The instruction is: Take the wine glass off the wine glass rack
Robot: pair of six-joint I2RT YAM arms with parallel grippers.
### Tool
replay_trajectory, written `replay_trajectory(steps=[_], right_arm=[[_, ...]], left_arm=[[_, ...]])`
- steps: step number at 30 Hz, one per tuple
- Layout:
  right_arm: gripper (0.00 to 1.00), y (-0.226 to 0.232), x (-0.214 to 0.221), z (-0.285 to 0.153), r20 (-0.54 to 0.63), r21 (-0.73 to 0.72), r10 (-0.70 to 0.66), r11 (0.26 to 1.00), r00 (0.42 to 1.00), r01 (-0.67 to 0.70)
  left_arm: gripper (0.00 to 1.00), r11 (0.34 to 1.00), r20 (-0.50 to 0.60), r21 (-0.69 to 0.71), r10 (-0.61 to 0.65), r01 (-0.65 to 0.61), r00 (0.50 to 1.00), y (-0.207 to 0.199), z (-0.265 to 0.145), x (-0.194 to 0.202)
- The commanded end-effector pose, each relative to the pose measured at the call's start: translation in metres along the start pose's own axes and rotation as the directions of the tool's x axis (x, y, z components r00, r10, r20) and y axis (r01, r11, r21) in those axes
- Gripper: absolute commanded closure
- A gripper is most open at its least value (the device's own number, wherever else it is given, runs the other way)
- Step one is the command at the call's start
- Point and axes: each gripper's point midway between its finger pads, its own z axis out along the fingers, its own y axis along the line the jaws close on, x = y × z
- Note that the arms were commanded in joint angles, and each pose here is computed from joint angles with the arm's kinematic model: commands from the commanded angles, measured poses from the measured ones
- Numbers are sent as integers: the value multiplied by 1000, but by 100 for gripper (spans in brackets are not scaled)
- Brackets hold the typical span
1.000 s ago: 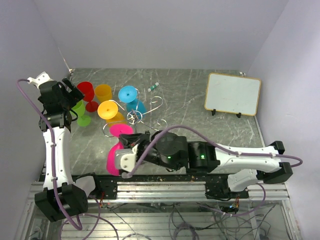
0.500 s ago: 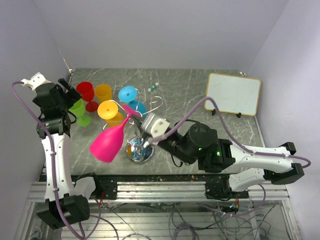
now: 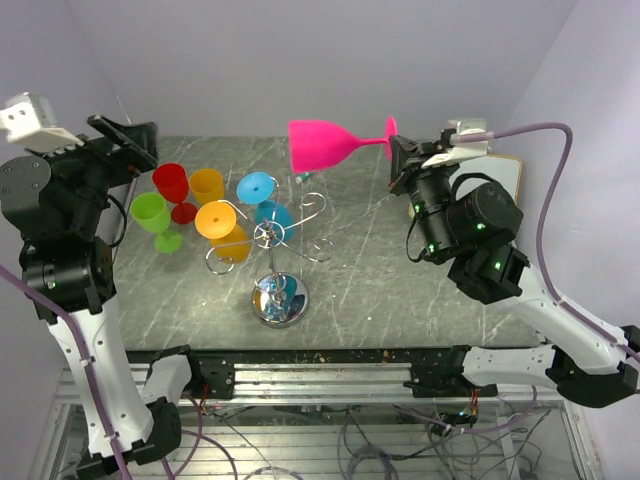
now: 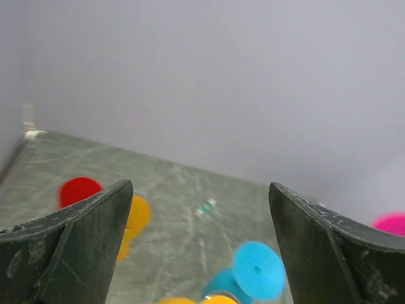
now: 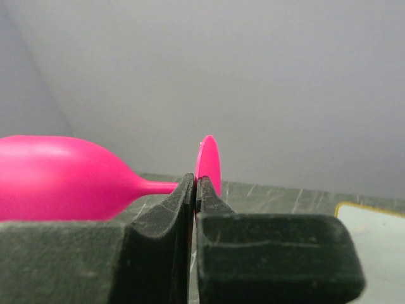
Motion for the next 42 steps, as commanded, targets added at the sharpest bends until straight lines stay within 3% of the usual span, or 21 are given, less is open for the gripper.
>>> replay_trajectory(steps=[1,6,13,23,26,30,42], right_arm=[[100,-18,18,-3,-32,83,180,981,983,-177],[100,-17,20,-14,11,26,287,958,958,-287],[100,14,21,-10,7,-106,359,928,933,-357],[100,47,4,-10,1,-272,431,869,902,-414],[100,53,3,-13,-3,-310,444,851,896,-423],[100,60,0,-13,-8,-337,467,831,884,-442],[100,83,7,0,-18,-385,450,821,893,-422]], left_arm=[[1,896,-260,414,-49,157,964,-74,-5,39],[1,726,-318,648,-13,228,948,-136,-33,37],[1,563,-412,774,100,290,906,-172,-63,66],[12,663,-435,714,166,227,885,-155,-61,88],[16,641,-441,728,164,245,882,-158,-66,89],[28,619,-436,746,174,246,883,-159,-73,90],[71,663,-455,707,157,248,876,-153,-67,96]])
